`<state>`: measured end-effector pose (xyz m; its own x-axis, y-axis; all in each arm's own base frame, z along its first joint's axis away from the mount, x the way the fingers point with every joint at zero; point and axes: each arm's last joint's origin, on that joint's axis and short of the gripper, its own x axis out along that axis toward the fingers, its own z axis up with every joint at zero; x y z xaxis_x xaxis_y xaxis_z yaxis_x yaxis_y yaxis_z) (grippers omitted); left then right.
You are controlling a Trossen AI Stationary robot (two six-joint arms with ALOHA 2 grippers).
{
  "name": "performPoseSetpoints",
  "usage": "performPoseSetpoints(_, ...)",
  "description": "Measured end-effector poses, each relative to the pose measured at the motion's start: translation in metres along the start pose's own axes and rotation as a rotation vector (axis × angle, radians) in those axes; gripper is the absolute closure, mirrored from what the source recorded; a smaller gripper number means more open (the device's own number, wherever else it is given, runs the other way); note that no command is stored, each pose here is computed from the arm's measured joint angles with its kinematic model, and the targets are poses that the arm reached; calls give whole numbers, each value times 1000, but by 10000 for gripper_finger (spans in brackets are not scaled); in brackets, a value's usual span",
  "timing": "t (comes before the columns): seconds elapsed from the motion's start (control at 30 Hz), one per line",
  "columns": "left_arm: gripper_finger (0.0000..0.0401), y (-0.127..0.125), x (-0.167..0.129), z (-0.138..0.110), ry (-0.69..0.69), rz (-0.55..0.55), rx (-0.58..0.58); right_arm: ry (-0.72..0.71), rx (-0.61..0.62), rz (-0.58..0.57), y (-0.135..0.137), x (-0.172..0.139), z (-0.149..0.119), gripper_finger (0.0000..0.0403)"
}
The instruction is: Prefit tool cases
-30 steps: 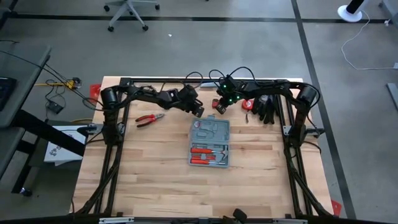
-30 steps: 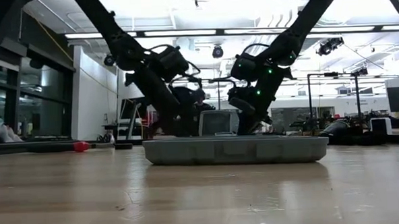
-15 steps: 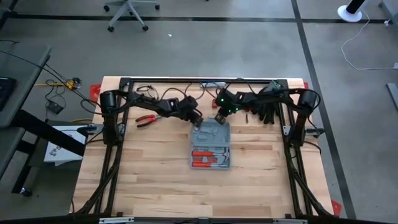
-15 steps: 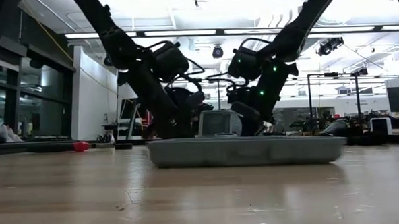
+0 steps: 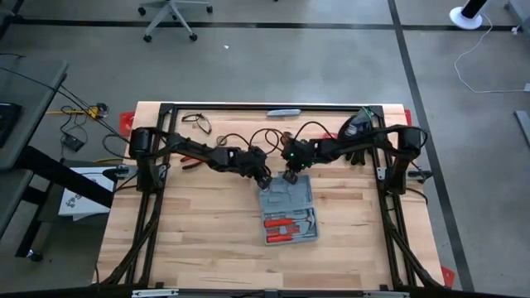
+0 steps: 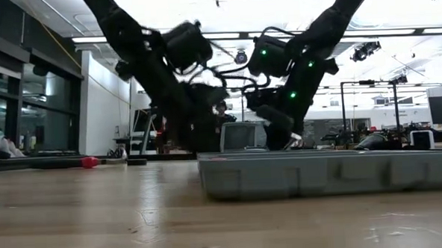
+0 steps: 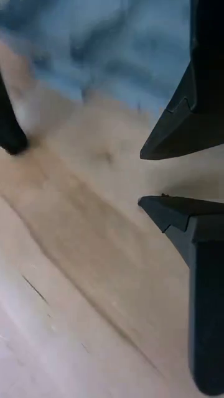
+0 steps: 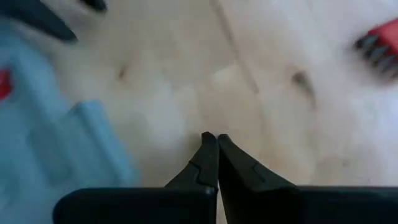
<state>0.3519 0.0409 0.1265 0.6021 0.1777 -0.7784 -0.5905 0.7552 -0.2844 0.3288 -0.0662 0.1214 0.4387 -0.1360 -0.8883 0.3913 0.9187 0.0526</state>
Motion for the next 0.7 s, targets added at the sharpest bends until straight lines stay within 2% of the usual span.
performPoseSetpoints(0.13, 302, 5, -17, 21, -86, -20, -1, -51, -6, 18, -9, -21, 8, 403)
performPoseSetpoints(0.23, 302, 21, -20, 36, -137, 2, -43, -110, 27, -31, -31, -32, 17, 403)
performPoseSetpoints(0.37, 302, 43, -18, 54, -182, -50, -103, -161, 97, -30, -63, -32, 24, 403)
performPoseSetpoints(0.53, 302, 59, -19, 62, -192, -29, -125, -199, 203, -20, -99, -25, 27, 403)
performPoseSetpoints(0.7, 302, 59, -19, 60, -173, -20, -80, -220, 237, -17, -113, -17, 27, 403)
